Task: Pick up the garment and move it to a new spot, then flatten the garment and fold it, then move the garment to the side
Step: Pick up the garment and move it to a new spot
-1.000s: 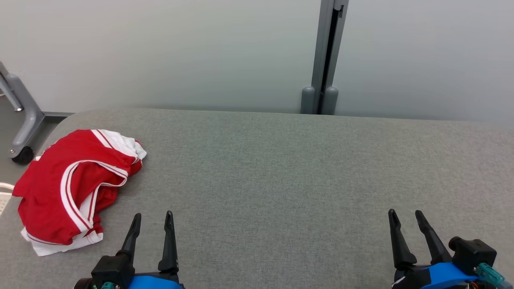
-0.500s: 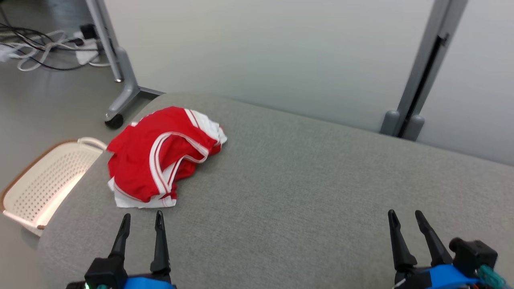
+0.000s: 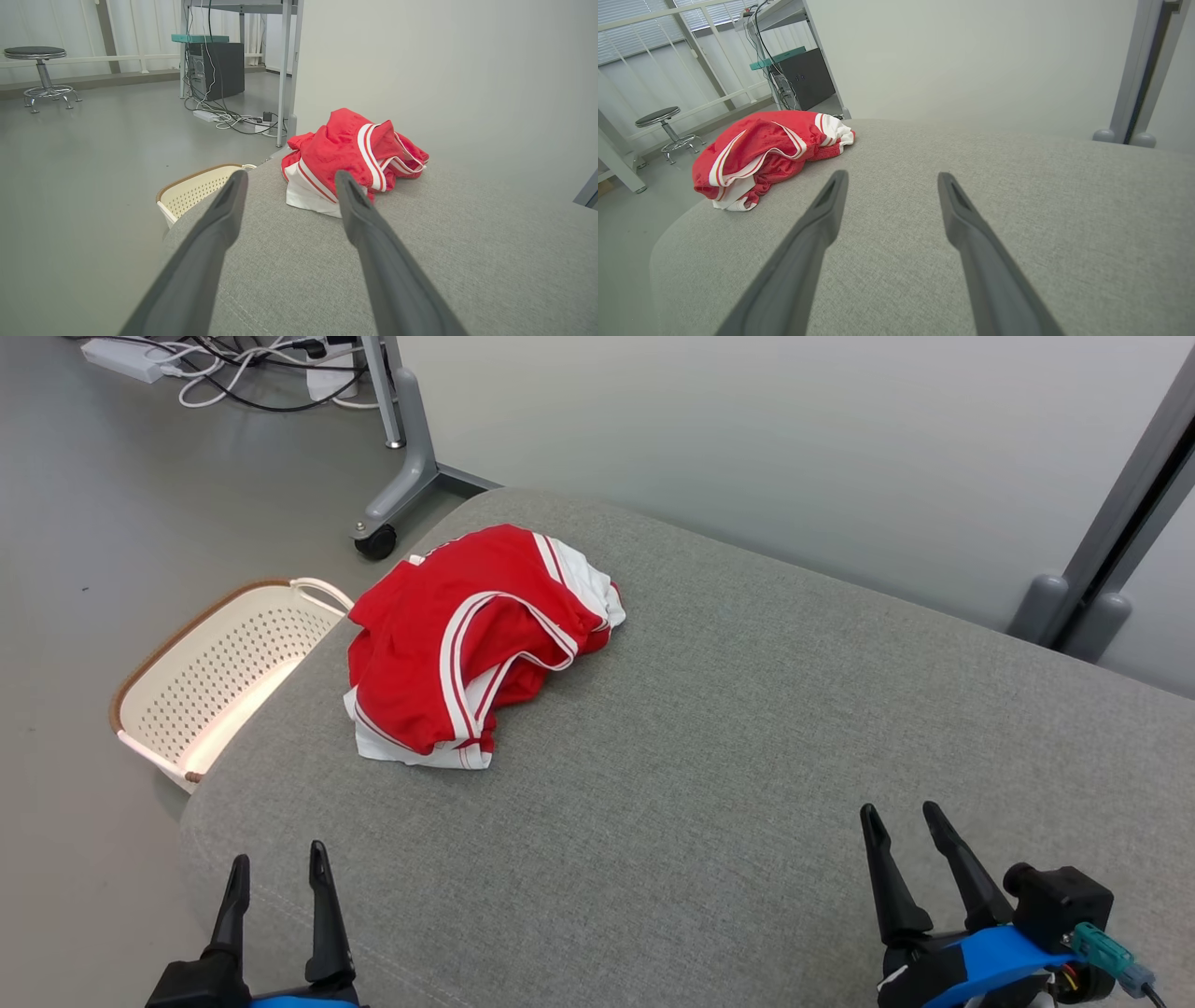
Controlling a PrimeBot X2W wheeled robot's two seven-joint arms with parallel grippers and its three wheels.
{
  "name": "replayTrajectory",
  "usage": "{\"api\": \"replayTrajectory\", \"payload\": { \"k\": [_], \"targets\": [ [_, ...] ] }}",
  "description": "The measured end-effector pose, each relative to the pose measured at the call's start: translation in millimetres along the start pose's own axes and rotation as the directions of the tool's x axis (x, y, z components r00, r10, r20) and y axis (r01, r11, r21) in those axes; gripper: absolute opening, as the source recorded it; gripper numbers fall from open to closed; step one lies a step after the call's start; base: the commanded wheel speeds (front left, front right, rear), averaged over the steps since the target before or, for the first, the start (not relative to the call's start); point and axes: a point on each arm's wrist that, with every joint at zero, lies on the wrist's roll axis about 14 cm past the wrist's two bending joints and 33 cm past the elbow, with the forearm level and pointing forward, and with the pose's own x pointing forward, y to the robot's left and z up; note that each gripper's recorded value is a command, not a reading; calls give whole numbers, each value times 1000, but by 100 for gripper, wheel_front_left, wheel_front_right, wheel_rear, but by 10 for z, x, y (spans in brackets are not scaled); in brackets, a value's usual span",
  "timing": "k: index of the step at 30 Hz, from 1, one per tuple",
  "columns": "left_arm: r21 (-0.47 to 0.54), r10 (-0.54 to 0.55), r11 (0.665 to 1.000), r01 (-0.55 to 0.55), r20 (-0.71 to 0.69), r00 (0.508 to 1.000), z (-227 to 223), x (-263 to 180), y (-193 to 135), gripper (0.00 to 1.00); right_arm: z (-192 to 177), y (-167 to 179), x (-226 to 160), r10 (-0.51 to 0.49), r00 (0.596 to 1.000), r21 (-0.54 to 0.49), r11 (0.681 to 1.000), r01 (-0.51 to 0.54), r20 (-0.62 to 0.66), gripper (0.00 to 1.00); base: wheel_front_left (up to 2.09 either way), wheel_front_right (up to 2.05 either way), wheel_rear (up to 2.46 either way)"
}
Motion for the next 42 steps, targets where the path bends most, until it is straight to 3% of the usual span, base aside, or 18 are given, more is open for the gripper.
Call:
{"api": "replayTrajectory", "payload": {
  "k": [11, 18, 23, 31, 34, 42],
  "targets": [
    [18, -38, 999, 38, -5, 999, 127, 82, 15, 100, -17, -57, -9, -17, 1000, 3, 1000, 17, -1, 100, 0, 0, 0],
    [42, -150, 988, 146, 90, 985, 970, 602, -118, 100, -65, -186, -10, -46, 999, 11, 999, 46, -8, 100, 0, 0, 0],
    [81, -218, 973, 216, 21, 976, 1268, 1093, -253, 100, -90, -321, -8, -72, 997, 7, 997, 72, -16, 100, 0, 0, 0],
    [42, -234, 967, 251, -240, 942, 858, 1863, -486, 100, -182, -694, -114, -161, 985, 3, 987, 162, -55, 100, 0, 0, 0],
    [-13, -213, 975, 223, -348, 913, 541, 2091, -554, 100, -247, -880, -176, -208, 975, -4, 978, 208, -79, 100, 0, 0, 0],
    [10, -122, 988, 154, -562, 818, -177, 2423, -561, 100, -372, -1232, -292, -294, 949, -10, 956, 295, -117, 100, 0, 0, 0]
  ]
}}
